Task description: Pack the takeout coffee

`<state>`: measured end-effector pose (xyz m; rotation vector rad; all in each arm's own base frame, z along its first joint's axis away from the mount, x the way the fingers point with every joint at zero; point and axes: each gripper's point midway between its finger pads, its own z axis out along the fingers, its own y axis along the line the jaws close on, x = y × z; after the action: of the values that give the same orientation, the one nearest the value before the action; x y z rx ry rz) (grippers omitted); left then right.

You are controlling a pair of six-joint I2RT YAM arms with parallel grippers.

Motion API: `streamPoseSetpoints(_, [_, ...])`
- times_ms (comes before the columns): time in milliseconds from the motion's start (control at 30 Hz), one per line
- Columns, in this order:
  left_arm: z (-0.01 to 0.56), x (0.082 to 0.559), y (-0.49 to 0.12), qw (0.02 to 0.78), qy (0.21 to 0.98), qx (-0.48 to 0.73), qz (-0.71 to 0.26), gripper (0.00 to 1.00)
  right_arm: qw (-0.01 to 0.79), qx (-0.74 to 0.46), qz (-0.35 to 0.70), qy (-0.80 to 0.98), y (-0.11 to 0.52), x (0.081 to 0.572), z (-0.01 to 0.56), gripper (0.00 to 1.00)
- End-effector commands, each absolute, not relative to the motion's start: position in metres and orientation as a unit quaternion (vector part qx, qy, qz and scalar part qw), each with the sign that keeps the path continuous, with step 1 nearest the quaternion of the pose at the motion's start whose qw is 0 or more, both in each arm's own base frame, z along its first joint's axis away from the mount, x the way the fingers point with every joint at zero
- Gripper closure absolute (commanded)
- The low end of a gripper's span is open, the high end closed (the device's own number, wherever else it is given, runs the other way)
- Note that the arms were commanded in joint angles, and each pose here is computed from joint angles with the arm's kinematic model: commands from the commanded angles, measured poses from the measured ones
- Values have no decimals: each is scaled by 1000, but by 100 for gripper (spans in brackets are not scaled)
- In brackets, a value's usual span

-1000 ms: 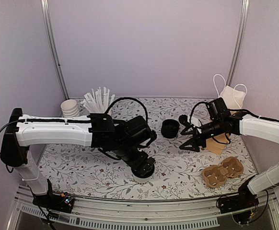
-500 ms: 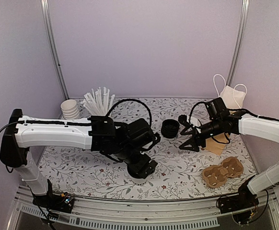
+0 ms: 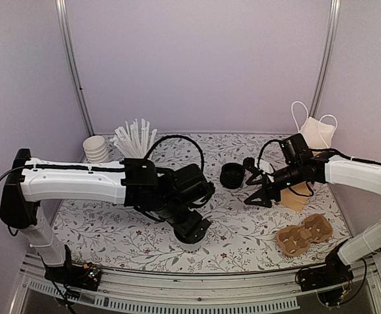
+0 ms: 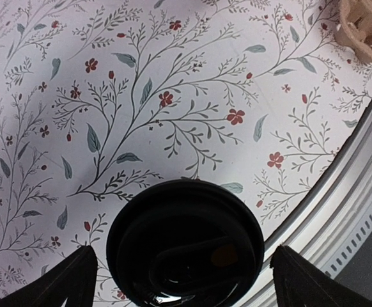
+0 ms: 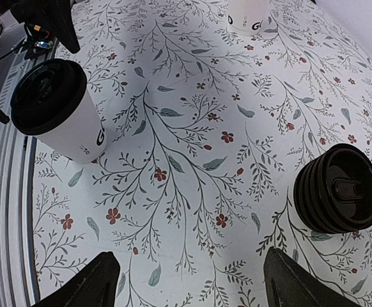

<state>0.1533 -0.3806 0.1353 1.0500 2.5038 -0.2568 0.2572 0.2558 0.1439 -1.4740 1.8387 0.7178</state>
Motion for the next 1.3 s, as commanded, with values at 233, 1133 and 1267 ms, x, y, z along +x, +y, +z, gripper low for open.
streamPoseSetpoints(233, [124, 147, -378, 182, 904, 377, -86, 9, 332, -572, 269, 701, 259, 260, 145, 19])
streamPoseSetpoints(1133, [134, 179, -329, 197, 922, 331, -35, 25, 330, -574, 264, 701, 259, 260, 143, 19])
streamPoseSetpoints(1267, [141, 203, -286, 210, 934, 290, -18, 25, 329, -574, 263, 702, 258, 260, 143, 19])
